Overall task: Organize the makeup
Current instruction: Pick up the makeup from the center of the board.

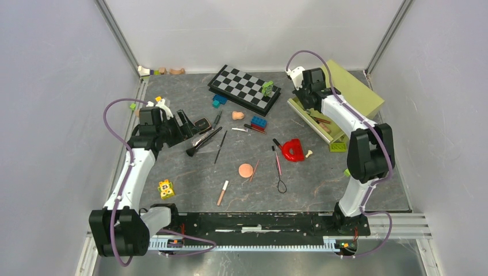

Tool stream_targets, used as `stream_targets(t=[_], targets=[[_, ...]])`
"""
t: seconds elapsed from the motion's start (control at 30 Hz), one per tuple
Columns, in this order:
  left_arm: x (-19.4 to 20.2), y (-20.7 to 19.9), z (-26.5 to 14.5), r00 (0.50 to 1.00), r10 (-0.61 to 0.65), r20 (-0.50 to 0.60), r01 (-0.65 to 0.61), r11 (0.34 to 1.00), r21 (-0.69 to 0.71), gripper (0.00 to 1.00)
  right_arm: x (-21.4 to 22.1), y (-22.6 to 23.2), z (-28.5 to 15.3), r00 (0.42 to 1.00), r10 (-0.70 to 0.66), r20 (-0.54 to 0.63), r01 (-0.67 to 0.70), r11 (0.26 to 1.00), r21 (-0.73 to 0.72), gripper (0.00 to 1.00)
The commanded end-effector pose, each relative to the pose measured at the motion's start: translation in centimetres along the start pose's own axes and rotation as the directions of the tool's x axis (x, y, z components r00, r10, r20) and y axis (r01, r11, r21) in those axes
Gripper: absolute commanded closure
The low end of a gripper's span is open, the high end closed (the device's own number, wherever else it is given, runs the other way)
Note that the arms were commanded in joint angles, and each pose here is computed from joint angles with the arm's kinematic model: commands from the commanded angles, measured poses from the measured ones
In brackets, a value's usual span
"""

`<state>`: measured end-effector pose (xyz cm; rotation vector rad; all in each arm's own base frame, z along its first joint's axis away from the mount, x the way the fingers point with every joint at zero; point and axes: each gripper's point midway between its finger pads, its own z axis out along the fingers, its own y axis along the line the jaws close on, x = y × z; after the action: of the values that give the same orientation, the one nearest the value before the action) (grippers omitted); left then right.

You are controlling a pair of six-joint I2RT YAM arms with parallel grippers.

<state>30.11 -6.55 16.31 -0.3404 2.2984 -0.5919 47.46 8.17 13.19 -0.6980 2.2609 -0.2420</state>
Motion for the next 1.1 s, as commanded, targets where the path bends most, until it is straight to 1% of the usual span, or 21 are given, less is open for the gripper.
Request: stream_targets(t=[0.0, 0.17, 0.27, 0.33, 0.43, 0.53, 0.6, 0.63, 0.7, 0.77, 0.9, 1.0, 1.07], targets=[[-1.0, -1.0, 0.2, 1.000, -0.015, 0.026, 0.014, 0.999, 0.051, 0.16, -3.9, -2.3, -1.6, 0.990, 0.060, 0.126, -0.070, 0.995, 0.073, 0.99], [-0.8, -0.8, 0.3, 1.000, 0.002, 0.026, -0.004, 0.999, 0.050, 0.16, -7.5, -1.1, -4.4, 0.953, 0.122, 0.276, -0.124, 0.992, -0.012, 0.98], [-1.0, -0.3, 0.6, 1.000, 0.009, 0.028, -0.010, 1.000, 0.025, 0.16, -10.0, 0.1, -7.6, 0.913, 0.146, 0.381, -0.140, 0.989, -0.045, 0.94], [-1.0, 0.0, 1.0, 1.000, 0.012, 0.018, -0.012, 1.000, 0.014, 0.16, -10.9, 0.7, -9.5, 0.882, 0.187, 0.433, -0.170, 0.982, -0.078, 0.92], [-0.7, 0.8, 1.5, 1.000, 0.008, -0.009, -0.008, 1.000, -0.022, 0.16, -11.3, 2.7, -11.4, 0.838, 0.284, 0.466, -0.214, 0.957, -0.198, 0.88], [-0.8, 2.0, 1.9, 1.000, 0.007, -0.013, -0.008, 0.995, -0.096, 0.16, -10.7, 5.0, -12.8, 0.805, 0.373, 0.461, -0.257, 0.920, -0.296, 0.82], [-1.2, 3.1, 2.1, 1.000, 0.001, 0.000, -0.001, 0.985, -0.174, 0.16, -10.0, 5.9, -13.6, 0.798, 0.395, 0.455, -0.269, 0.910, -0.316, 0.80], [-1.7, 3.5, 2.1, 1.000, -0.004, 0.015, 0.007, 0.977, -0.213, 0.15, -9.5, 6.3, -13.9, 0.798, 0.403, 0.448, -0.278, 0.906, -0.320, 0.77], [-2.3, 3.5, 2.7, 1.000, 0.002, 0.026, 0.006, 0.960, -0.281, 0.14, -8.7, 6.8, -14.6, 0.790, 0.427, 0.441, -0.295, 0.894, -0.337, 0.75], [-3.1, 3.3, 3.8, 0.999, -0.005, 0.032, 0.015, 0.944, -0.328, 0.14, -7.8, 7.4, -15.1, 0.785, 0.442, 0.433, -0.300, 0.884, -0.359, 0.71], [-4.5, 2.4, 7.3, 1.000, 0.006, 0.012, -0.001, 0.918, -0.397, 0.12, -6.0, 8.1, -15.7, 0.779, 0.464, 0.423, -0.315, 0.871, -0.376, 0.60], [-5.0, 2.9, 9.6, 1.000, 0.004, -0.025, -0.016, 0.880, -0.475, 0.11, -5.5, 8.2, -16.1, 0.771, 0.475, 0.425, -0.321, 0.865, -0.385, 0.54], [-5.5, 3.4, 10.7, 1.000, 0.003, -0.026, -0.016, 0.855, -0.518, 0.10, -5.1, 8.2, -16.2, 0.773, 0.475, 0.421, -0.325, 0.866, -0.380, 0.51]])
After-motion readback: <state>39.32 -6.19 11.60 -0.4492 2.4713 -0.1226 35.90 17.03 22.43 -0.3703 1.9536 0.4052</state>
